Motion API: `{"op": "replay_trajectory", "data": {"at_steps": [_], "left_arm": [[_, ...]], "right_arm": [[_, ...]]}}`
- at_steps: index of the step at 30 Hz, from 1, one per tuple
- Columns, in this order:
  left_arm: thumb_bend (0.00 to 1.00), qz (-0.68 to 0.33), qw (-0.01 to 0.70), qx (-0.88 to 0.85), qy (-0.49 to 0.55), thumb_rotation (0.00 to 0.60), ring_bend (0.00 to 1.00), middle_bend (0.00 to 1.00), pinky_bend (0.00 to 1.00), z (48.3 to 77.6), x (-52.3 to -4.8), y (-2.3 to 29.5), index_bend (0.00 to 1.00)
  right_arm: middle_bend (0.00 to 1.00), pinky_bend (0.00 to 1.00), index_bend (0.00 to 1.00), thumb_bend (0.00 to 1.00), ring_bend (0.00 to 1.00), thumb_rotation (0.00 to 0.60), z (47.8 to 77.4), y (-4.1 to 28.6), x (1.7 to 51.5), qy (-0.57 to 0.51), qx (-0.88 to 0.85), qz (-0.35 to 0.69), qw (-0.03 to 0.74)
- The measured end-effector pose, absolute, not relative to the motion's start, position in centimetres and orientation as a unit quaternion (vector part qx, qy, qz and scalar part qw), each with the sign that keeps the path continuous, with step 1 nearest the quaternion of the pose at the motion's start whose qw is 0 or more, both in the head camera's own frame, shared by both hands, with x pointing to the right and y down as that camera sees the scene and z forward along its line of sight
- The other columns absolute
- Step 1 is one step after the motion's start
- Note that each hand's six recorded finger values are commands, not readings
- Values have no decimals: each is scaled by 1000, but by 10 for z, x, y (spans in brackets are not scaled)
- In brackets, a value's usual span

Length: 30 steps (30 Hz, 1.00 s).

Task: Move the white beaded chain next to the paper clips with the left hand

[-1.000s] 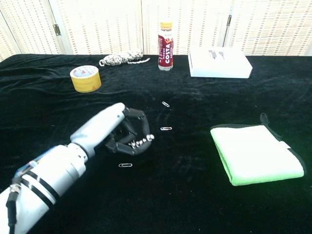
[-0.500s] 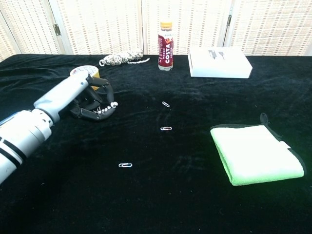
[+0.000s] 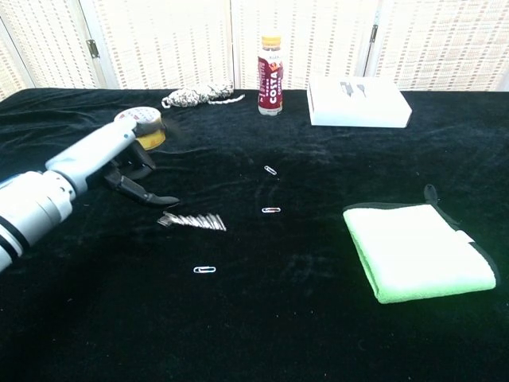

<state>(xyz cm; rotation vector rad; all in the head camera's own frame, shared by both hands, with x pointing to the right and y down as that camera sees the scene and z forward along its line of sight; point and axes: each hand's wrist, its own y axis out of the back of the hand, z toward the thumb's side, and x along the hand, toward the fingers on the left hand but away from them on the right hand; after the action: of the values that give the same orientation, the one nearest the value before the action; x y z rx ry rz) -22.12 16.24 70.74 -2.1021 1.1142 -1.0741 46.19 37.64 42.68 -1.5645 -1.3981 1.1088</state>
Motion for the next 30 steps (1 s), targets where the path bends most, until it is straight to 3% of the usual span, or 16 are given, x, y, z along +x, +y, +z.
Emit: {"op": "replay_trajectory", "data": {"at_steps": [8, 10, 11, 13, 15, 17, 18, 21, 26, 30], "left_arm": [[100, -377, 280, -770, 433, 600, 1000, 994, 1000, 681, -232, 152, 0], [100, -374, 287, -768, 434, 600, 984, 931, 1000, 673, -238, 151, 0], [100, -374, 292, -766, 432, 600, 930, 854, 979, 667, -244, 151, 0], [104, -378, 301, -765, 425, 600, 702, 635, 812, 658, -254, 153, 0], [116, -391, 311, -764, 409, 600, 335, 299, 451, 647, -269, 158, 0], [118, -415, 322, -758, 386, 600, 98, 75, 214, 635, -290, 167, 0], [116, -430, 327, -754, 374, 600, 32, 18, 127, 629, -300, 172, 0], [117, -490, 339, -729, 338, 600, 0, 0, 33, 604, -338, 199, 0], [119, -571, 348, -658, 346, 600, 0, 0, 19, 556, -395, 245, 0], [119, -585, 345, -633, 372, 600, 0, 0, 15, 543, -425, 272, 0]], "right_arm": [[0, 0, 0, 9, 0, 600, 430, 373, 461, -540, -614, 437, 373], [0, 0, 0, 10, 0, 600, 431, 372, 460, -539, -615, 438, 373], [0, 0, 0, 10, 0, 600, 432, 371, 460, -537, -616, 439, 373], [0, 0, 0, 9, 0, 600, 434, 370, 460, -535, -617, 442, 371], [0, 0, 0, 9, 0, 600, 436, 368, 461, -534, -614, 448, 370], [0, 0, 0, 9, 0, 600, 439, 365, 462, -534, -607, 458, 369], [0, 0, 0, 9, 0, 600, 441, 364, 462, -533, -605, 462, 370], [0, 0, 0, 9, 0, 600, 450, 357, 461, -523, -598, 482, 370], [0, 0, 0, 9, 0, 600, 477, 341, 454, -489, -605, 519, 355], [0, 0, 0, 9, 0, 600, 494, 329, 442, -458, -619, 533, 352]]}}
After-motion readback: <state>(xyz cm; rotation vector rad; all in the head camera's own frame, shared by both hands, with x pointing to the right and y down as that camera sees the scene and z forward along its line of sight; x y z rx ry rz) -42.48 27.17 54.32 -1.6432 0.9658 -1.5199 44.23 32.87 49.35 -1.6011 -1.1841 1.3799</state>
